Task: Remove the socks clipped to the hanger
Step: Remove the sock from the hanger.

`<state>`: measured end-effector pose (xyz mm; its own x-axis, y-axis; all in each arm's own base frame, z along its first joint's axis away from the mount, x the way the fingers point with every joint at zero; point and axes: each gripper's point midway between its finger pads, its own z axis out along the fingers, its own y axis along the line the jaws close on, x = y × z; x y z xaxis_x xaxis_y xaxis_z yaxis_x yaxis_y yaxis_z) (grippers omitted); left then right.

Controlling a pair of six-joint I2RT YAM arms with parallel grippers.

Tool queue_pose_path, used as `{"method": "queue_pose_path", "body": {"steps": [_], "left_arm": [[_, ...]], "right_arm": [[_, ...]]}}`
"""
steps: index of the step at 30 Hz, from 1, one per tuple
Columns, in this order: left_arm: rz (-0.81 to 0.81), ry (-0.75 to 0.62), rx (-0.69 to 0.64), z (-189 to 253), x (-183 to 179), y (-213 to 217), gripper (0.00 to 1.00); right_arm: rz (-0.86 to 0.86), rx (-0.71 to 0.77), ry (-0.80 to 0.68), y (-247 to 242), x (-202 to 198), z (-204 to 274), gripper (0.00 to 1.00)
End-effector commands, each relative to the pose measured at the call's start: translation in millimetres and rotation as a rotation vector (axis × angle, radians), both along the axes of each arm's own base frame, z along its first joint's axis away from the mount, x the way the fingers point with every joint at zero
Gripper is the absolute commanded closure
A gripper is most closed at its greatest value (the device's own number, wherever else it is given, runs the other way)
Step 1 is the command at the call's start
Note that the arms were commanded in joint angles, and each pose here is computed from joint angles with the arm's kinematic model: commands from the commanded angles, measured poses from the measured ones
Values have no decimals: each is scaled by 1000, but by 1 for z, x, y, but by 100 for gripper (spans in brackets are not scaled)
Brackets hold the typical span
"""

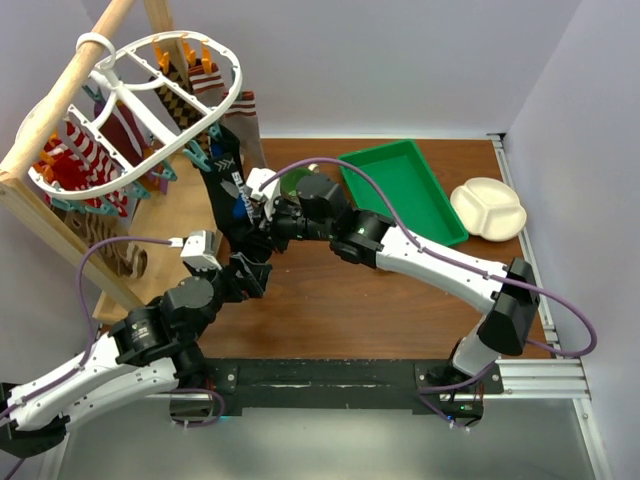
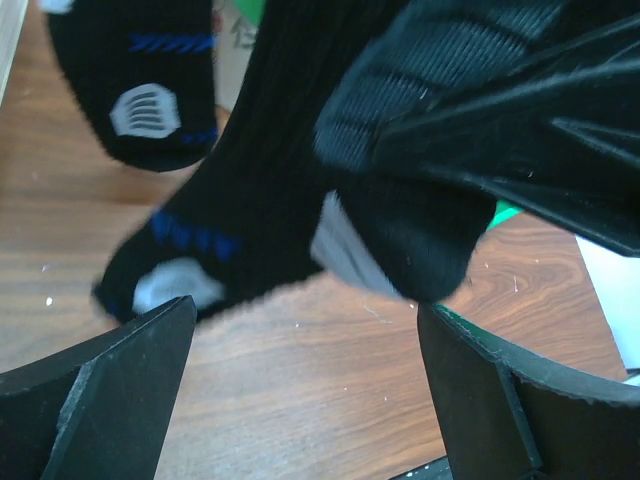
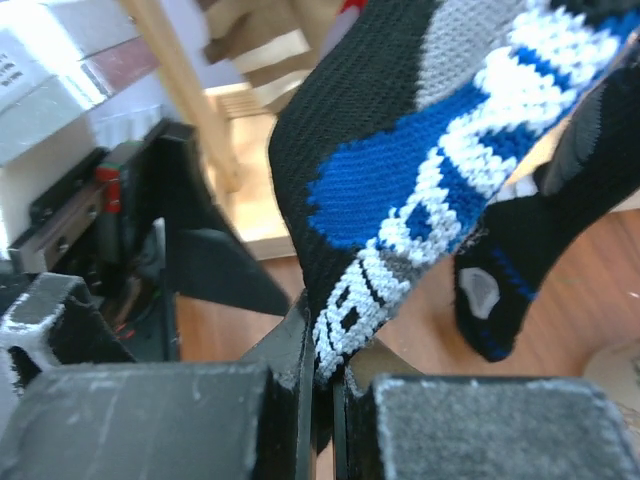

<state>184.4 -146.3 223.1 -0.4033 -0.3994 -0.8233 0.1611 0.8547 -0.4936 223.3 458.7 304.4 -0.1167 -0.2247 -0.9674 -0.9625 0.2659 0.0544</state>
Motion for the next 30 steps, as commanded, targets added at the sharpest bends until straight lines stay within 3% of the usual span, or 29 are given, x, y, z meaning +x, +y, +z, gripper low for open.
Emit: {"method": "queue_pose_path", "body": {"steps": [1,7,19,23,26,27,29,30], "left_arm": [[-36,-72,15,12,6,-8,0],[-30,-100,5,16,9,-10,0],[51,-152,-30,29,19,-1,1],[57,-147,-26,25,21,-4,15],[71,-132,-17,21,23,-4,33],[75,-128,-22,19,23,-4,46],[81,-129,-33,20,23,-3,61],[83,-127,-34,19,24,-3,75]], "right_arm": [[144,59,67,-1,-24,33,100],[212,60,151,8,-36,27,100],[147,54,309,26,-25,9,100],[132,69,330,28,-24,10,100],[130,77,337,28,-24,12,100],[131,80,337,28,-25,13,100],[131,81,345,29,-24,12,100],[133,79,350,30,-25,10,100]]}}
